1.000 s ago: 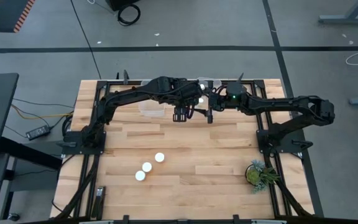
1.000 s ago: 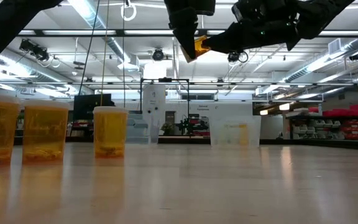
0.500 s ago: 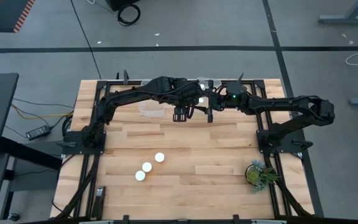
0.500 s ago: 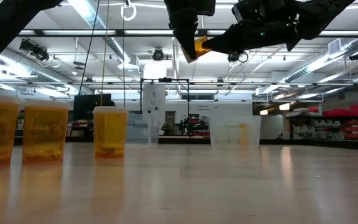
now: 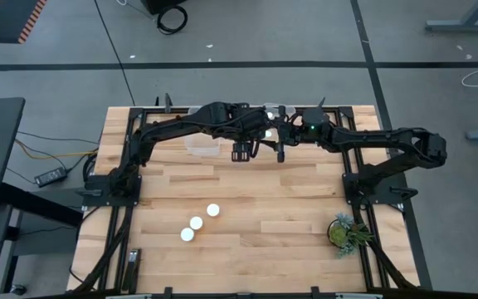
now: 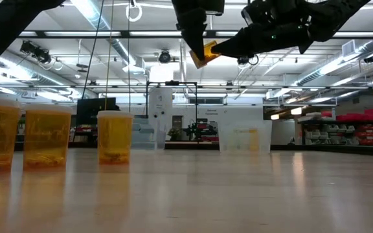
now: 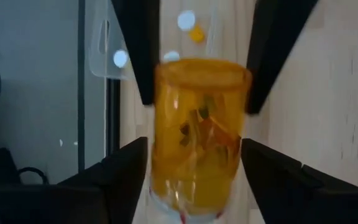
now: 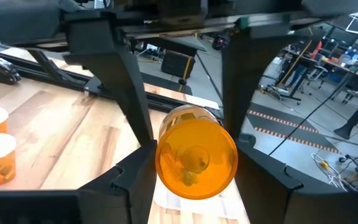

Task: Pick and place medicine bottles into bin by pill shape (circle, oval)
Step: Put the top big orange pill bottle into the left transparent bin

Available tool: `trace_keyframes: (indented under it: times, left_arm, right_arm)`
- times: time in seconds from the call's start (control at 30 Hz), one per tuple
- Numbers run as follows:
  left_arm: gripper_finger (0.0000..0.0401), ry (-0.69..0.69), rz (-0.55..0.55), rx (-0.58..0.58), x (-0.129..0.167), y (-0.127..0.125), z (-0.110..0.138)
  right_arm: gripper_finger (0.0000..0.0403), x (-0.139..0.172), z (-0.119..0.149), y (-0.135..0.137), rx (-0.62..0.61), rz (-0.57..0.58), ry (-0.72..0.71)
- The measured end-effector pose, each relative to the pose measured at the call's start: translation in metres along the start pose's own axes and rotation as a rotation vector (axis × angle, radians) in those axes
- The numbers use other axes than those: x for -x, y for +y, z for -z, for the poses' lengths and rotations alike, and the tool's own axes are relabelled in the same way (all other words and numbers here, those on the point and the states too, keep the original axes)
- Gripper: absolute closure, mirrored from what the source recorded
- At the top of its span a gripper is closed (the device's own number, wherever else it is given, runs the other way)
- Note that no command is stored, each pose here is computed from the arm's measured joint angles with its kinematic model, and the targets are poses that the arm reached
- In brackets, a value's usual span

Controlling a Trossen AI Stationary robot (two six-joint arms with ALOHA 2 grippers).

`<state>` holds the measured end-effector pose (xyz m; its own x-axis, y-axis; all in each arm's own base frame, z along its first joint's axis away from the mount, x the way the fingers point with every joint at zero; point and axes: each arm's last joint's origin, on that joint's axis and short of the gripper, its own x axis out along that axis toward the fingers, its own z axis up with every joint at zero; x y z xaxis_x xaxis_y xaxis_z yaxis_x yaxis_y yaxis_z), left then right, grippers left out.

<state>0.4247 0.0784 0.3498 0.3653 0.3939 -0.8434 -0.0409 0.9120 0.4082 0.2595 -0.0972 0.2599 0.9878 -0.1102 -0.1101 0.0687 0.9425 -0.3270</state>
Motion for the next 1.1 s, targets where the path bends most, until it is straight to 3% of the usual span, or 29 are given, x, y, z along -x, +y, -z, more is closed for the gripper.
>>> trace_keyframes:
  times: [0.3,0.43,0.63,0.87,1.1]
  left_arm:
    - [0.0089,-0.131,-0.028,-0.001,0.030,0.002,-0.005]
    - [0.0092,-0.170,-0.030,0.017,0.052,0.004,0.000]
    - [0.0120,-0.193,0.081,0.072,0.073,0.006,0.012]
    - [0.0164,-0.100,0.101,0.064,0.045,-0.005,0.035]
    - [0.0192,-0.207,0.041,0.112,0.019,-0.005,0.073]
  right_arm:
    - [0.0199,0.000,0.000,0.000,0.001,0.000,0.000]
    - [0.0199,0.001,0.001,-0.003,0.003,0.012,0.005]
    - [0.0199,0.012,-0.003,-0.011,-0.011,0.036,0.014]
    - [0.0199,0.033,-0.011,-0.010,-0.021,0.021,0.065]
    - [0.0199,0.040,-0.019,-0.007,-0.017,-0.041,0.020]
